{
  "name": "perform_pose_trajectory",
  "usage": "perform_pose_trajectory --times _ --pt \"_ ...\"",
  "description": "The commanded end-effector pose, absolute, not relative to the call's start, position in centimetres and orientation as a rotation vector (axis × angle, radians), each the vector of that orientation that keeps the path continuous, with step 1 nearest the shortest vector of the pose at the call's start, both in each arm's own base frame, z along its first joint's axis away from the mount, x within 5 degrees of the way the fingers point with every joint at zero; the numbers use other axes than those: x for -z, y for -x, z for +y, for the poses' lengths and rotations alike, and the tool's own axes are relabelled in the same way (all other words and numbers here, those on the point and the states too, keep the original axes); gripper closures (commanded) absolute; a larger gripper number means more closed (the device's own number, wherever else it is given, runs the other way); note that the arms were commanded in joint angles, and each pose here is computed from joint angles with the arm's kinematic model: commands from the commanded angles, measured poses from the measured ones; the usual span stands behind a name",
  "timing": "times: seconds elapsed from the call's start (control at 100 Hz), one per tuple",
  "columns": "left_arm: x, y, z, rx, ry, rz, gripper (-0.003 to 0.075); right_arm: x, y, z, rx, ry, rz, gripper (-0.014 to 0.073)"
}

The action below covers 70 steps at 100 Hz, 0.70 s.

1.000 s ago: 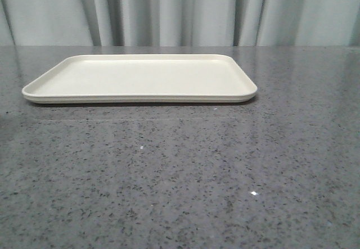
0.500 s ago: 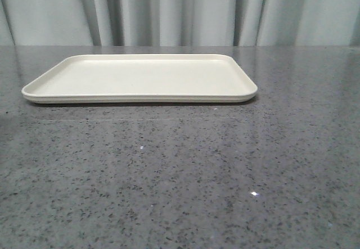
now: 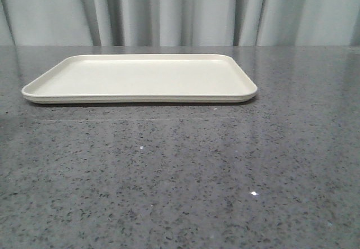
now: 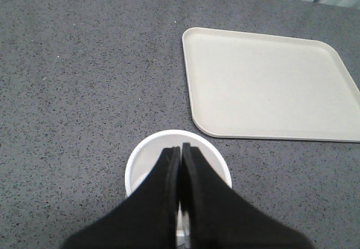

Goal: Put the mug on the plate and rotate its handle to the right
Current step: 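Carry the mug with the left gripper over the cream tray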

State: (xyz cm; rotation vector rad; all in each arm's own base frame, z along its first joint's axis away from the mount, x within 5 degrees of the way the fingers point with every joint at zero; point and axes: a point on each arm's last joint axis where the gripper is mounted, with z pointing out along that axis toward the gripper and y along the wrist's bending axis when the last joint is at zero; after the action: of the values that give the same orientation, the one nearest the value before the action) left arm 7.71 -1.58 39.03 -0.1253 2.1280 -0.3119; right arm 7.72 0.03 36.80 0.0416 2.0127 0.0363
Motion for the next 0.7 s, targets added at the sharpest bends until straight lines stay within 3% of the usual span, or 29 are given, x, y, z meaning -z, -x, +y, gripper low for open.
perform_pose_trajectory --times 0.0,0.11,0.2,0.27,0.35,0.42,0.69 --pt "-40.4 -8.0 -1.7 0.337 0.129 2.044 0.0734 -38.3 -8.0 0.0 -0.028 -0.037 1.929 0.0496" --pt "-40.4 -8.0 -1.7 0.337 0.129 2.044 0.0654 -38.3 -8.0 0.0 -0.028 -0.037 1.929 0.0256" --pt "-40.4 -8.0 -1.7 0.337 0.129 2.047 0.0508 -38.3 -8.0 0.0 -0.028 -0.037 1.929 0.0075" --pt "-40.4 -8.0 -1.7 0.337 0.129 2.047 0.0367 -38.3 -8.0 0.0 -0.028 -0.037 1.928 -0.0002" --pt "-40.4 -8.0 -1.7 0.337 0.129 2.045 0.0212 -38.3 -8.0 0.0 -0.028 -0.037 1.928 -0.0019" --pt "-40.4 -8.1 -1.7 0.337 0.130 2.045 0.0146 -38.3 -8.0 0.0 -0.028 -0.037 1.928 -0.0019" --pt "-39.4 -9.4 -1.1 0.227 0.125 2.161 0.0143 -38.3 -8.0 0.0 -0.028 -0.037 1.928 -0.0019"
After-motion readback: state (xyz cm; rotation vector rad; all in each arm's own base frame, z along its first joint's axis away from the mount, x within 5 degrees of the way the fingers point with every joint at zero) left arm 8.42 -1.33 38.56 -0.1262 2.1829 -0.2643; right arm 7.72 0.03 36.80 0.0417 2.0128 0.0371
